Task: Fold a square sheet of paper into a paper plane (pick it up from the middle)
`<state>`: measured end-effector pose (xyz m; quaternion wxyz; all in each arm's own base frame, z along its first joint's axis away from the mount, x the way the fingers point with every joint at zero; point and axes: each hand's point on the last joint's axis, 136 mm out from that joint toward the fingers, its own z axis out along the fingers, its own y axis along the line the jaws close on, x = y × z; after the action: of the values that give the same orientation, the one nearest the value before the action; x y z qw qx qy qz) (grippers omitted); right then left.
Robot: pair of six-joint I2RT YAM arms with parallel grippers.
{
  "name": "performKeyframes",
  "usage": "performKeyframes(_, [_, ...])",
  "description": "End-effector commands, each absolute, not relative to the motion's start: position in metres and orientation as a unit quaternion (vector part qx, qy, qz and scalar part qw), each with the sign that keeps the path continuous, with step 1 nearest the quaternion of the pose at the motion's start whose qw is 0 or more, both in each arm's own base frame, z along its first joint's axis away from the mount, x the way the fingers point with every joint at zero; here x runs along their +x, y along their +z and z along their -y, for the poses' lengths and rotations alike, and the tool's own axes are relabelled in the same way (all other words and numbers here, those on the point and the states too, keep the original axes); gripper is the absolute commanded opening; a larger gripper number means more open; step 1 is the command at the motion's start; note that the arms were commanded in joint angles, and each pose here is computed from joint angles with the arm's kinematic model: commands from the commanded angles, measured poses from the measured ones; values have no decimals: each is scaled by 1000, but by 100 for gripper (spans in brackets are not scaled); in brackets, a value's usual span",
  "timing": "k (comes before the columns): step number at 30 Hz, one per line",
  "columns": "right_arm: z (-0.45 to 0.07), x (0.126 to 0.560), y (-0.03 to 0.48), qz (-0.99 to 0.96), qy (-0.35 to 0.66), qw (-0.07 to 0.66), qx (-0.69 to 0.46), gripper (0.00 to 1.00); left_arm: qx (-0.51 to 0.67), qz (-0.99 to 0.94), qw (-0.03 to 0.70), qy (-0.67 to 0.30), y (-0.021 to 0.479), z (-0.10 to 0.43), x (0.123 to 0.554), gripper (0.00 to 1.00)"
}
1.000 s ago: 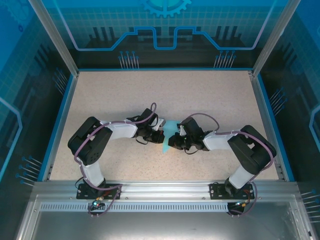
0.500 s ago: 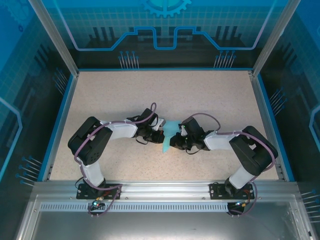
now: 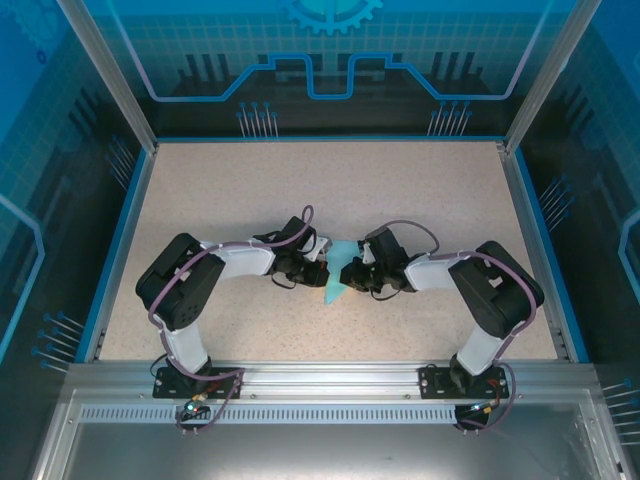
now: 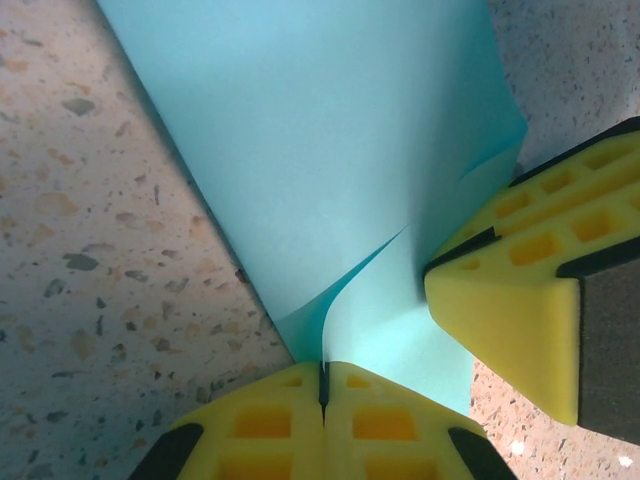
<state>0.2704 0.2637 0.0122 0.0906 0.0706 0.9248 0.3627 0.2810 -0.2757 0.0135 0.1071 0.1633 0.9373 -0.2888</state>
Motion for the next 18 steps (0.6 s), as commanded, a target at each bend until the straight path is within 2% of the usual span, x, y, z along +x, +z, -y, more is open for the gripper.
performKeyframes(1, [-249, 263, -7, -936, 335, 74, 81, 13, 167, -947, 69, -264, -12, 267, 267, 0])
performKeyframes(10, [-251, 291, 50, -911, 387, 124, 68, 14, 168, -947, 68, -266, -11, 268, 266, 0])
performKeyframes(18, [-239, 285, 10, -930, 346, 89, 88, 14, 167, -947, 67, -266, -12, 267, 266, 0])
